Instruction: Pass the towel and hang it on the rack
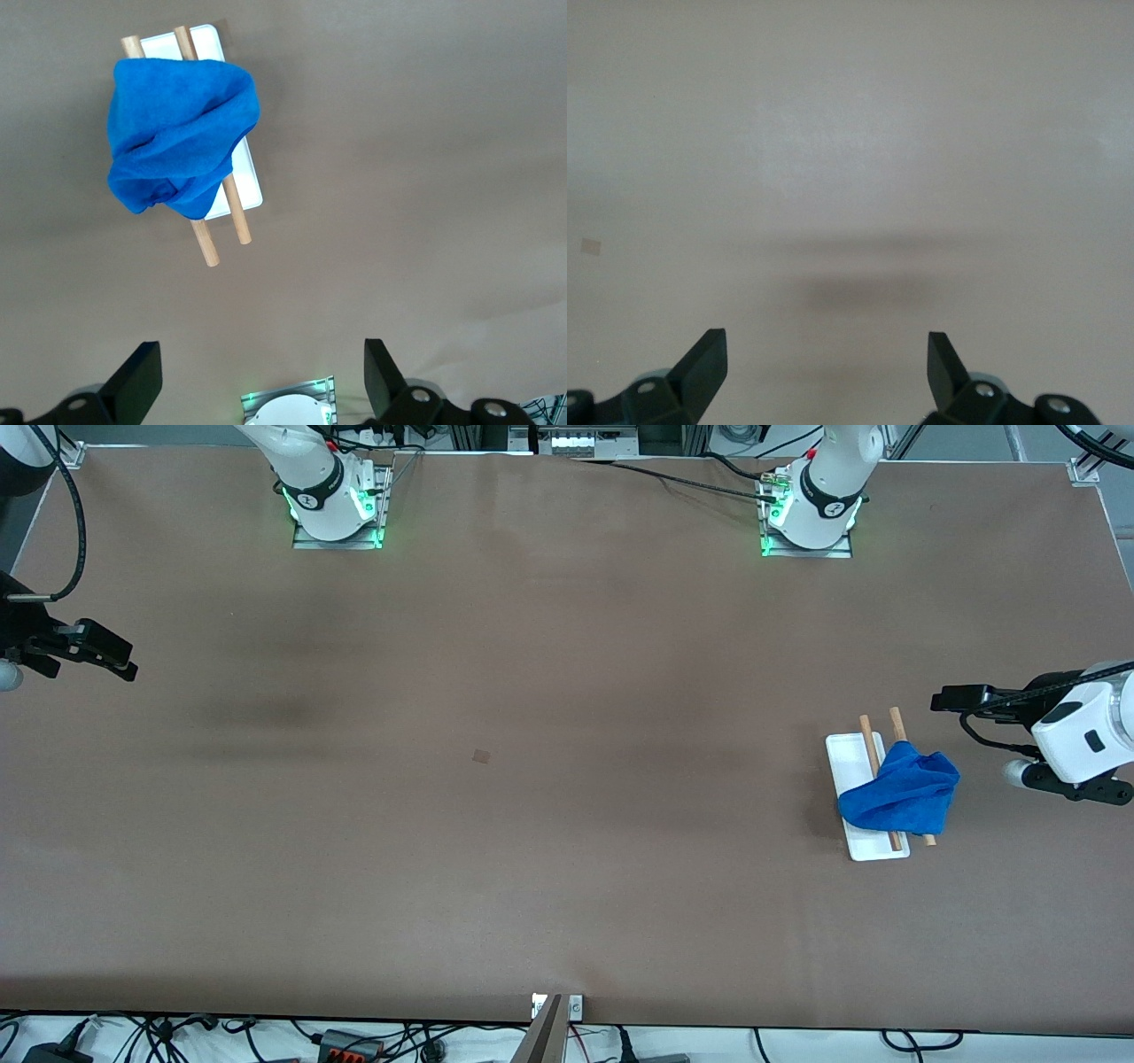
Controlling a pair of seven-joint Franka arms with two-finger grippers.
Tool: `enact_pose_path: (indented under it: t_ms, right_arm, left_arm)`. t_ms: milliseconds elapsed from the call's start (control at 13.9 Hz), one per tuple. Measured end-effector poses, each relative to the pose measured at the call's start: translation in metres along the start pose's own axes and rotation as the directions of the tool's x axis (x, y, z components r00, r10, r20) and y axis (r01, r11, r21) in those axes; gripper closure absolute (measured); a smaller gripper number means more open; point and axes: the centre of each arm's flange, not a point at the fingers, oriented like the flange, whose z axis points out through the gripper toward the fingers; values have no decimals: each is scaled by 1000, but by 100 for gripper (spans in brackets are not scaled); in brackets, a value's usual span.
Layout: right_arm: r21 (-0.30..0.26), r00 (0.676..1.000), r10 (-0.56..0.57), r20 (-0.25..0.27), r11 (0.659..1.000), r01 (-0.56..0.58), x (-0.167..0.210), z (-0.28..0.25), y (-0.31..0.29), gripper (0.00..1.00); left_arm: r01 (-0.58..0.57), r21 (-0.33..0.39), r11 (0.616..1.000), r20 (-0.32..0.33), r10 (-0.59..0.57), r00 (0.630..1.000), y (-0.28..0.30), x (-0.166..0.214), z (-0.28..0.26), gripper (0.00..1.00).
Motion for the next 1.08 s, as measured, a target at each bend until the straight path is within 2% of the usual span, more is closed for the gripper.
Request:
enact_pose_path:
  t_ms: [215,502,645,932,1075]
  right_arm:
    - [0,1000,0,0,1000,0,0,0,0,0]
    - [0,1000,0,1,1000,0,0,0,0,0]
    - [0,1000,0,1,1000,0,0,0,0,0]
    - [0,1000,0,2,1000,0,0,0,0,0]
    - [0,1000,0,2,1000,0,0,0,0,0]
  left_arm:
    - [10,82,997,-23,-8,1000,13,-4,-8,0]
    - [74,150,986,-202,-43,978,56,-30,-25,0]
    - [89,164,982,-236,-48,971,60,-50,-21,0]
    - [120,145,982,-308,-71,949,60,-73,-15,0]
    - [133,141,981,-320,-82,944,56,-81,-12,0]
